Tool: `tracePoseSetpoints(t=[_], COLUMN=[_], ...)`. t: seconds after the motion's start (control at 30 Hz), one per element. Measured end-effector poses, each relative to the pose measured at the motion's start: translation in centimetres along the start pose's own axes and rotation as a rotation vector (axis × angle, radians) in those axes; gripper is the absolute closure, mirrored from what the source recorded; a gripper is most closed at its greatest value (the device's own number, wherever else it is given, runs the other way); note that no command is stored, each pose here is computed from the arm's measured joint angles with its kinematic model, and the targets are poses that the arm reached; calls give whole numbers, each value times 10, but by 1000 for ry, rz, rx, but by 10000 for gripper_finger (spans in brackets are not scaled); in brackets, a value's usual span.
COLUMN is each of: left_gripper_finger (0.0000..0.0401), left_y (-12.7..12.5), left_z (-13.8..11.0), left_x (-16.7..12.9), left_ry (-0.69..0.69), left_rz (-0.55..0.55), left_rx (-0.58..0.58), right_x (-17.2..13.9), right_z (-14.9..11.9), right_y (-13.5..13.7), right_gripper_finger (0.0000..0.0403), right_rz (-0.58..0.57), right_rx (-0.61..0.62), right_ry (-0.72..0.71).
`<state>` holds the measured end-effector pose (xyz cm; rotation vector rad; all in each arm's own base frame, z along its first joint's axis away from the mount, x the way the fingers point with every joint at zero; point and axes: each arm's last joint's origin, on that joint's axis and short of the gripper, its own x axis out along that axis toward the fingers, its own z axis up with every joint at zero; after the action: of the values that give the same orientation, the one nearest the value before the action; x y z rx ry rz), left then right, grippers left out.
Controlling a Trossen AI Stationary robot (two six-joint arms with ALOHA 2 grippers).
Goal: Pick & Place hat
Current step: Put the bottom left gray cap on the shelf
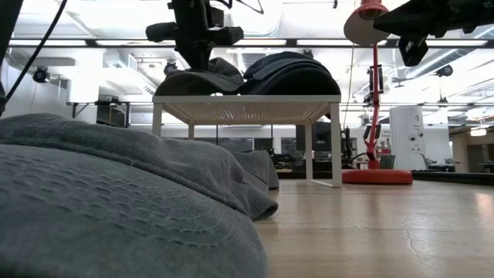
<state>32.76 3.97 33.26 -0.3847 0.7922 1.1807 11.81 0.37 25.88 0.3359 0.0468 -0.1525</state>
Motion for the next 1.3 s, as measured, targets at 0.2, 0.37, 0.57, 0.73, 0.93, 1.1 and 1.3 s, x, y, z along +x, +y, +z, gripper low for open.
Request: tracePoseSetpoints(t=[0.2,0.37,0.57,0.73,0.93,1.1,1.3], left_gripper_finger=[388,382,382,382,382,382,382], left_y=[0,0,0,1,1,2,4], left_z=[0,0,0,4,8,7,6], left_x=[0,0,-1,-4,-8,-8,-8], left_ry=[-1,-1,-2,-11,-21,-14,-4], left_rz=[-1,-2,-3,-16,-28,-16,-2], left_rx=[-4,-7,-9,-18,-13,0,10], right_x=[0,0,0,0,0,0,0], right_z=[0,0,0,0,0,0,0], right_y=[0,0,0,0,0,0,0], right_gripper_finger=[394,394,394,394,394,394,394], right_rz=[0,0,0,0,0,0,0], right_rx=[-5,-7,-8,-8,-8,-8,-8], right_ry=[0,0,0,0,0,0,0])
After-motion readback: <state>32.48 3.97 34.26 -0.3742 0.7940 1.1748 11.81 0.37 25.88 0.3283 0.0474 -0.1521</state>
